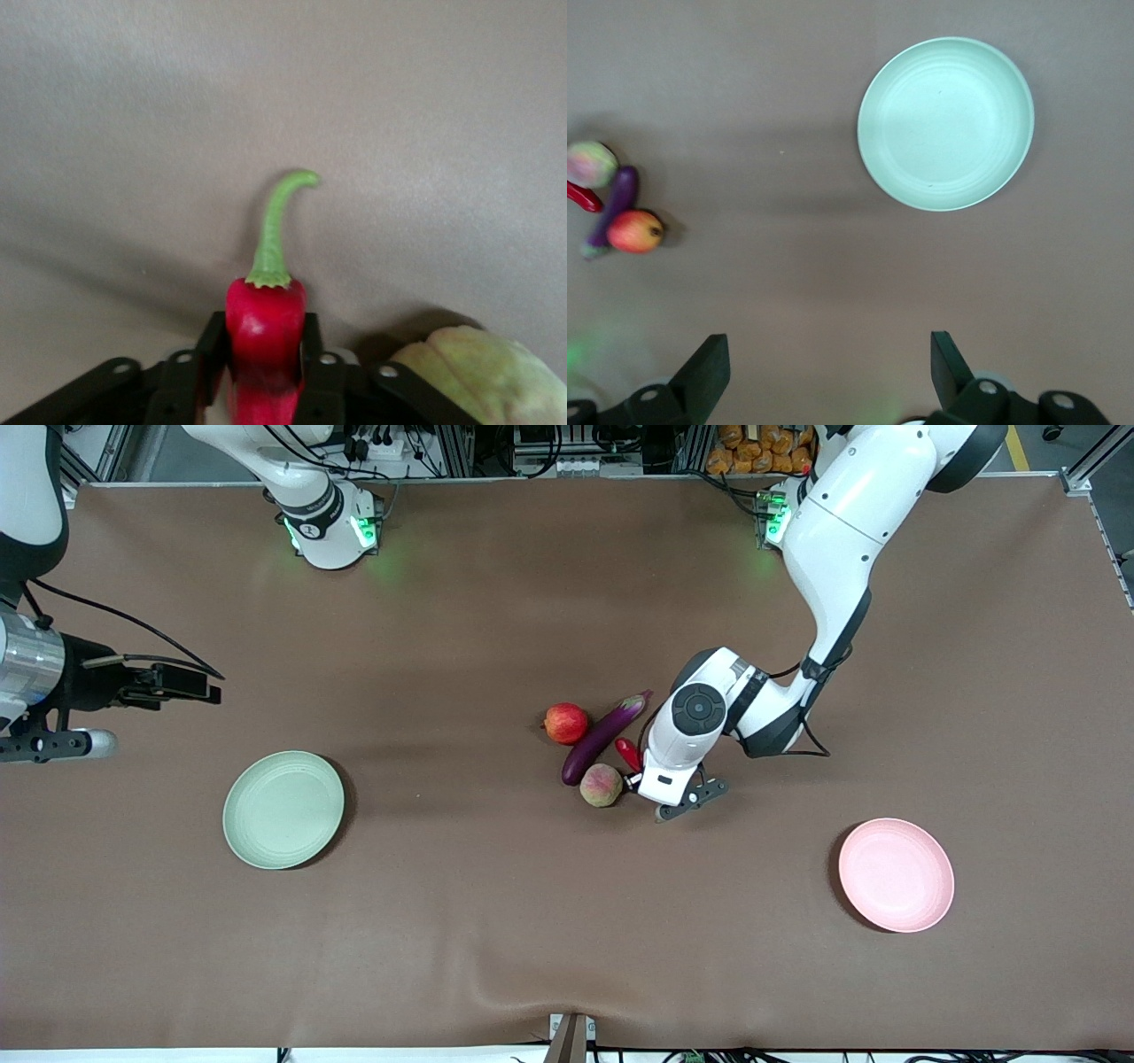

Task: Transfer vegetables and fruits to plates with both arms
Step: 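Grasp the red chili pepper with the left gripper, then carry the chili to the pink plate while the right gripper reaches the pomegranate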

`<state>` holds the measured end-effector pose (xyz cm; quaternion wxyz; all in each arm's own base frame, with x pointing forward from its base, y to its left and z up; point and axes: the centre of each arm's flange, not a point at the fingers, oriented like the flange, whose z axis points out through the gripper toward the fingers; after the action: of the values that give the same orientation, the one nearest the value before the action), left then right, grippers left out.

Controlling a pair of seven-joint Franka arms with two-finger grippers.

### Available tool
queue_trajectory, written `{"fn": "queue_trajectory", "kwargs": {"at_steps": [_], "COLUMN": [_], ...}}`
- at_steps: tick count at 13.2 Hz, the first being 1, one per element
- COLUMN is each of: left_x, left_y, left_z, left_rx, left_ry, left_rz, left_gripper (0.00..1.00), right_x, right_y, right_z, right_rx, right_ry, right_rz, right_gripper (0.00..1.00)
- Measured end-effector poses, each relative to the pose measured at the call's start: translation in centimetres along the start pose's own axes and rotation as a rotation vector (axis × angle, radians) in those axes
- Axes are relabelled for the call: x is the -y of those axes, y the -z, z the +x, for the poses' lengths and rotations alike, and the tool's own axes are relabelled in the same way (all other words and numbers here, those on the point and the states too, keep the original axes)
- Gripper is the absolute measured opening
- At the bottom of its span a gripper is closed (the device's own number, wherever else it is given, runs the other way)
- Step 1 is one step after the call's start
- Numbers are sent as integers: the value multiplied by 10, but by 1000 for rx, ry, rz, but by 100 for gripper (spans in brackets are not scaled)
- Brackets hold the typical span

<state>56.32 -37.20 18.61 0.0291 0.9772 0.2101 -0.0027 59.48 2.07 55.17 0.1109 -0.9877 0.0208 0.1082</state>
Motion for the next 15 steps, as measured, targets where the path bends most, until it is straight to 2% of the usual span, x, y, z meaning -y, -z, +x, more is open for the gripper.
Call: {"fn": "queue_trajectory", "kwargs": {"at_steps": [3, 6, 9, 12, 15], "left_x": [19, 73, 154, 232, 262], "left_y": [24, 75, 105, 115, 135], "left_z": [32, 99, 172, 227, 260], "left_rx": [-20, -46, -60, -73, -114], "left_ry": [-93, -168, -201, -135, -103], "left_rz": [23, 53, 69, 68, 48], "left_gripper": [33, 33, 33, 33, 33], "right_x": [40, 82, 138, 217, 295], "right_y": [-13, -28, -58, -123, -207], "right_z": [-3, -7, -10, -18, -32], "right_rx": [26, 50, 57, 36, 0], "right_ry": [-55, -122, -198, -257, -354], "right_rz": [18, 25, 11, -10, -19], "right_gripper": [100, 100, 100, 100, 100]}}
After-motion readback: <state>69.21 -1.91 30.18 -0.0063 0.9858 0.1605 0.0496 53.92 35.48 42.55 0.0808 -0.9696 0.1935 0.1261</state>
